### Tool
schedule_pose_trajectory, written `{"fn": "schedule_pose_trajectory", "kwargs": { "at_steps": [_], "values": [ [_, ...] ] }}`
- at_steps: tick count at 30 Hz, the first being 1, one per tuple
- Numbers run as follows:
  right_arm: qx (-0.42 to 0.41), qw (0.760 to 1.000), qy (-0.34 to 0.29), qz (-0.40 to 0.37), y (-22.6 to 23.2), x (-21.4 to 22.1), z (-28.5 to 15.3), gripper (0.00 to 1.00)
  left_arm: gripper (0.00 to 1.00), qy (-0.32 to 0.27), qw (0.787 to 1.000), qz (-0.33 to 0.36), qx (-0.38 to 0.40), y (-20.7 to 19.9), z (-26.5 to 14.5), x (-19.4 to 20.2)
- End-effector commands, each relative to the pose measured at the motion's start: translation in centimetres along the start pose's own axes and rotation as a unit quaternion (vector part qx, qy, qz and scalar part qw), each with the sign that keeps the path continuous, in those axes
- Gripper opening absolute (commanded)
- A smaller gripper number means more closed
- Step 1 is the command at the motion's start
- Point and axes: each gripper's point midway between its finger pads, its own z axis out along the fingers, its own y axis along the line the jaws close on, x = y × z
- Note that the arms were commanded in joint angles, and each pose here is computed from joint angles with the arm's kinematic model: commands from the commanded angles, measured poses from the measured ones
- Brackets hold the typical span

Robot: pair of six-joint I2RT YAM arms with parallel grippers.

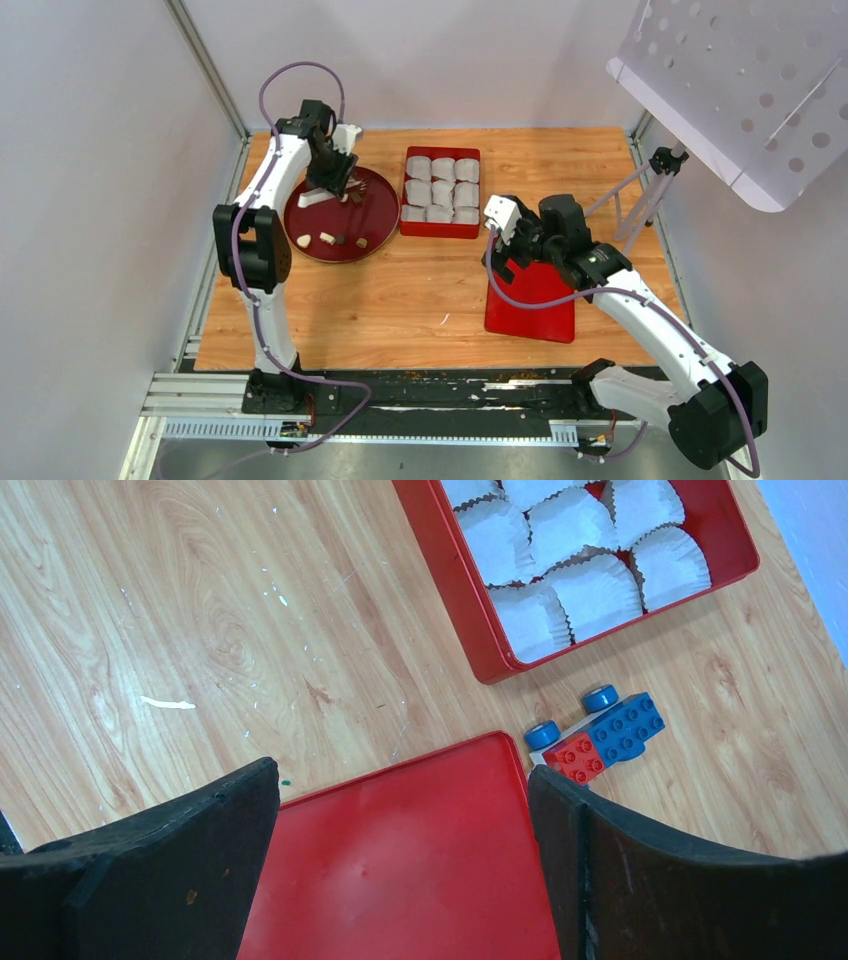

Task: Pack the chocolate

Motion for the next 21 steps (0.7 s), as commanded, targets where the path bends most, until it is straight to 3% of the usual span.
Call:
{"fn": "schedule_pose_trajectory", "kwargs": {
  "at_steps": [1, 15, 21],
  "values": [
    [0.005, 1.0, -0.022, 0.002, -0.2, -1.1, -0.4, 0.94, 0.53, -0.033, 0.999, -0.02, 0.012, 0.5, -0.3, -2.0],
    [0.003, 1.0, -0.02, 0.003, -0.2, -0.8, -0.2, 0.94, 0.54, -0.013, 1.0, -0.025, 0.007, 0.9, 0.4, -1.1],
    [-0.002, 1.0, -0.02, 0.007, 0.1, -0.4, -0.2, 0.94, 0.46, -0.035, 0.999, -0.018, 0.0, 0.9, -1.2, -1.9]
  ]
}}
